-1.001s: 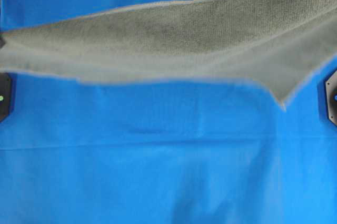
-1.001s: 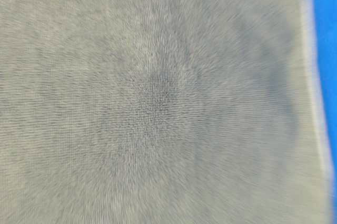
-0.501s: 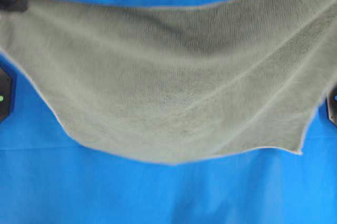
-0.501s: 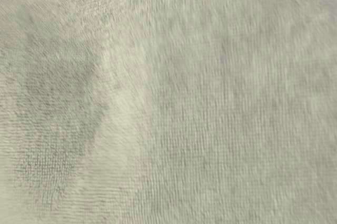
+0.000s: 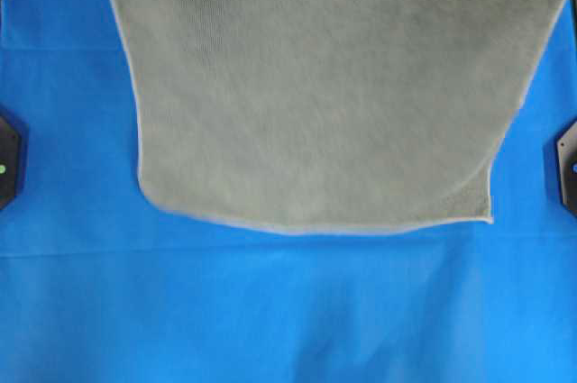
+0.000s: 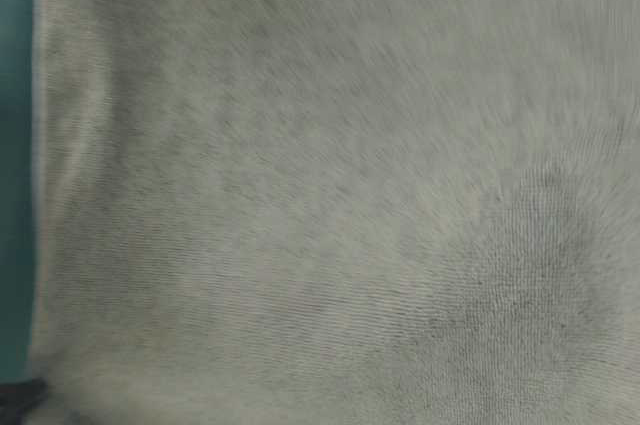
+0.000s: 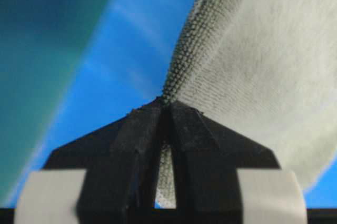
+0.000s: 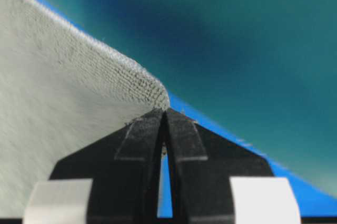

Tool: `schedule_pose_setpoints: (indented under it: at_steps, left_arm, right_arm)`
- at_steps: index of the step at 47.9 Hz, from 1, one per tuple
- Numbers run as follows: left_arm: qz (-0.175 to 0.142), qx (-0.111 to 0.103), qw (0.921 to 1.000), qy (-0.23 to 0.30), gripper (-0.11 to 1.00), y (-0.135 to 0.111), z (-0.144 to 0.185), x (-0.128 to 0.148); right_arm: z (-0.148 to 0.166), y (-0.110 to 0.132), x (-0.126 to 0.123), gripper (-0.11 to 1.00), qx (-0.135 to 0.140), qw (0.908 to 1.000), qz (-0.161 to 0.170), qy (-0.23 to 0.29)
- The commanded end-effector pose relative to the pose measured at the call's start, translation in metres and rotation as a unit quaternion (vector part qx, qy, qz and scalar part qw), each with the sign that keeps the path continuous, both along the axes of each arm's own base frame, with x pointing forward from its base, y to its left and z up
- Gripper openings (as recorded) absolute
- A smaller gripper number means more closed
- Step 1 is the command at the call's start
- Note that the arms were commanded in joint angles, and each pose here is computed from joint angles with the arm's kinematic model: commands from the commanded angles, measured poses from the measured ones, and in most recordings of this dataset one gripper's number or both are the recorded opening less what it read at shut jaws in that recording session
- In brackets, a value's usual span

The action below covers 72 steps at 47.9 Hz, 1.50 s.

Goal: Fold a large towel.
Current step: 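Lay the towel flat on the table and release both grippers, then move both grippers to the towel's far corners and grasp them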

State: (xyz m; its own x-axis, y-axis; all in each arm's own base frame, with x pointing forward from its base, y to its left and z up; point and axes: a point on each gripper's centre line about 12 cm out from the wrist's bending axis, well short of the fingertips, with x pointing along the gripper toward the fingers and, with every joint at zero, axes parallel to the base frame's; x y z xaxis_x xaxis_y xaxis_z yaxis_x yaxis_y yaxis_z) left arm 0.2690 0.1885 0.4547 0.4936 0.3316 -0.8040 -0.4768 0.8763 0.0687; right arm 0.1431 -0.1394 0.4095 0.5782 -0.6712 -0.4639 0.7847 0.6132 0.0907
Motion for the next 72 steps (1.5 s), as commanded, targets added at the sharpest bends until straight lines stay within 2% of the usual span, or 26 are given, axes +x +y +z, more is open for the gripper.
schedule_pose_setpoints:
  at_steps: [1,4,8,14,21,28,35,40,48,52,62,72]
  left_arm:
    - [0.004,0.032,0.9993,-0.018,0.02,0.014,-0.006,-0.005]
    - [-0.002,0.047,0.9987,-0.019,0.02,0.022,-0.020,-0.003]
    - [0.000,0.054,0.9982,-0.024,0.02,0.029,-0.041,0.000]
    - [0.001,0.049,0.9985,-0.024,0.02,0.028,-0.073,0.000]
    - [-0.004,0.034,0.9993,-0.015,0.02,0.014,-0.111,-0.007]
    - [-0.028,0.031,0.9989,-0.022,0.02,-0.014,-0.162,-0.009]
    - [-0.053,0.032,0.9972,-0.041,0.02,-0.042,-0.199,-0.010]
    - [-0.074,0.028,0.9957,-0.048,0.02,-0.061,-0.226,-0.010]
    - [-0.112,0.013,0.9929,-0.038,0.02,-0.089,-0.272,-0.007]
    - [-0.117,0.000,0.9925,-0.036,0.02,-0.098,-0.289,-0.004]
    - [-0.127,-0.037,0.9910,-0.019,0.02,-0.123,-0.316,0.006]
    - [-0.156,-0.039,0.9868,-0.017,0.02,-0.140,-0.318,0.011]
  right_arm:
    - [-0.007,-0.018,0.002,0.01,-0.015,0.9994,-0.025,0.018]
    - [-0.015,-0.029,0.004,0.01,-0.021,0.9987,-0.037,0.029]
    - [-0.024,-0.040,0.008,0.01,-0.031,0.9979,-0.042,0.038]
    - [-0.031,-0.046,0.013,0.01,-0.039,0.9974,-0.035,0.049]
    - [-0.051,-0.045,0.014,0.01,-0.022,0.9970,-0.032,0.067]
    - [-0.095,-0.037,0.013,0.01,0.020,0.9954,-0.021,0.091]
    - [-0.146,-0.016,0.020,0.01,0.075,0.9924,0.016,0.096]
    - [-0.171,0.002,0.026,0.01,0.112,0.9881,0.044,0.095]
    - [-0.212,0.034,0.032,0.01,0.172,0.9739,0.094,0.114]
    - [-0.231,0.050,0.037,0.01,0.193,0.9656,0.122,0.124]
    - [-0.251,0.078,0.055,0.01,0.219,0.9510,0.178,0.125]
    - [-0.260,0.101,0.064,0.01,0.227,0.9353,0.226,0.151]
